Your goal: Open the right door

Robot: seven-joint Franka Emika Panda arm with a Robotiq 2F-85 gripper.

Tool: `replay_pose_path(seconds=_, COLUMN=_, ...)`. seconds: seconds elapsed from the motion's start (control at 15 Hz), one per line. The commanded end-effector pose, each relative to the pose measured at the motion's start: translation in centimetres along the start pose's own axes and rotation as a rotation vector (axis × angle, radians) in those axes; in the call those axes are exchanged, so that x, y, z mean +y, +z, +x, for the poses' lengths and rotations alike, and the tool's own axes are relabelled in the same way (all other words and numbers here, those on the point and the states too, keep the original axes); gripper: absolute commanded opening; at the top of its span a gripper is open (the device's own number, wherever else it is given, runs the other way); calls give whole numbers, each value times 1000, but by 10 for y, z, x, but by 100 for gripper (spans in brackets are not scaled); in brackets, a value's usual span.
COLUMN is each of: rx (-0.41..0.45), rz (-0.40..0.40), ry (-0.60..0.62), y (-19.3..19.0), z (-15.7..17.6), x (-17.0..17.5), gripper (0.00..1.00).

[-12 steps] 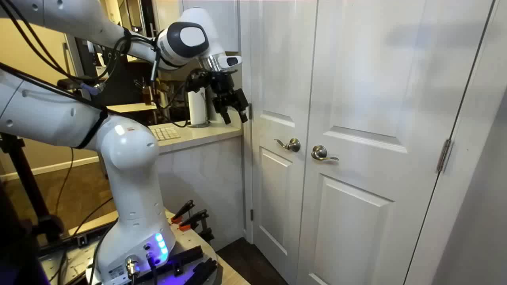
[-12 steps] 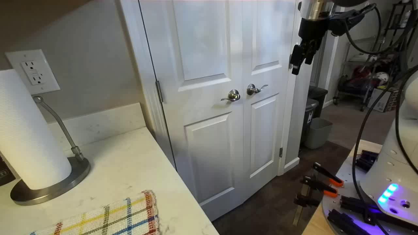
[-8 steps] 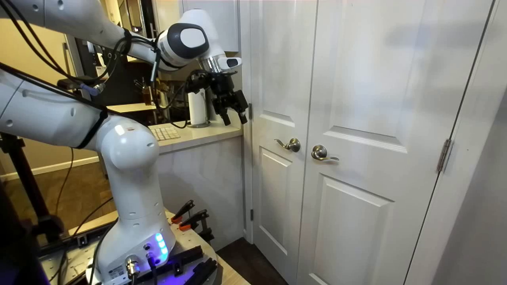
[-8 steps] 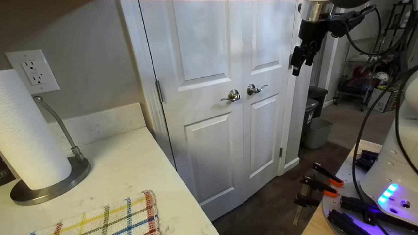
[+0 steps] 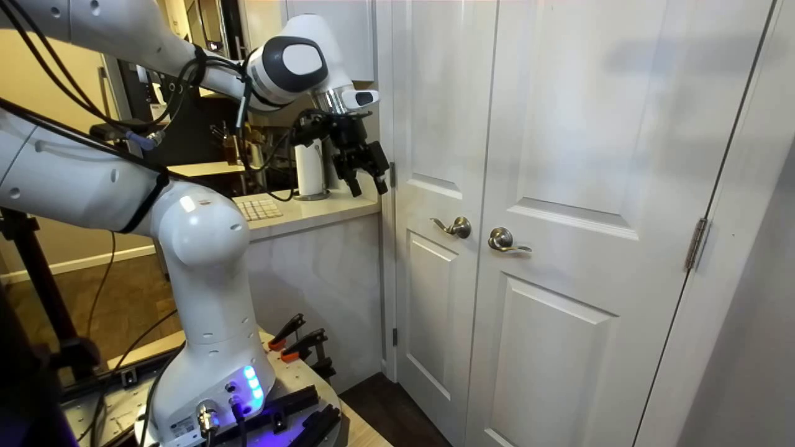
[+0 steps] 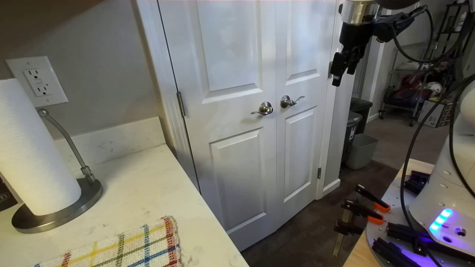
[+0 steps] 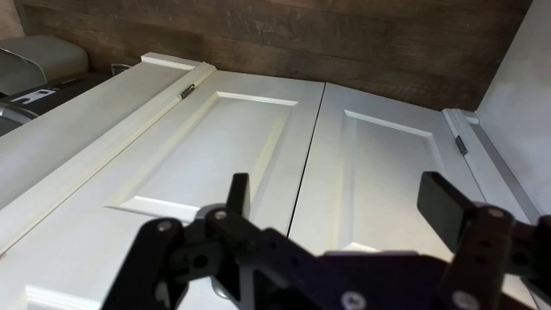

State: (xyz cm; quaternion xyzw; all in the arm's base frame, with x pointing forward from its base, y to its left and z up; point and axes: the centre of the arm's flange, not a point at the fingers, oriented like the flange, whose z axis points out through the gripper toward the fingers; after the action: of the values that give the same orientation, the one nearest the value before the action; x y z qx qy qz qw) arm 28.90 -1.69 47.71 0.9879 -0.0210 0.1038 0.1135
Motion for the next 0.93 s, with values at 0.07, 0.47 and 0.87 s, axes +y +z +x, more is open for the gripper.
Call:
replay_pose_path(seconds=0.07, rx=0, rz=0, ry=0, y=0, z=0, x=0, gripper=100)
replay_pose_path(seconds=0.47, rx=19, rz=2, ry=-7, y=1, z=12, x=2, gripper=100)
replay_pose_path(seconds=0.87, rx=68, rz=17, ry=-22, y=4, z=37, x=5, gripper=100)
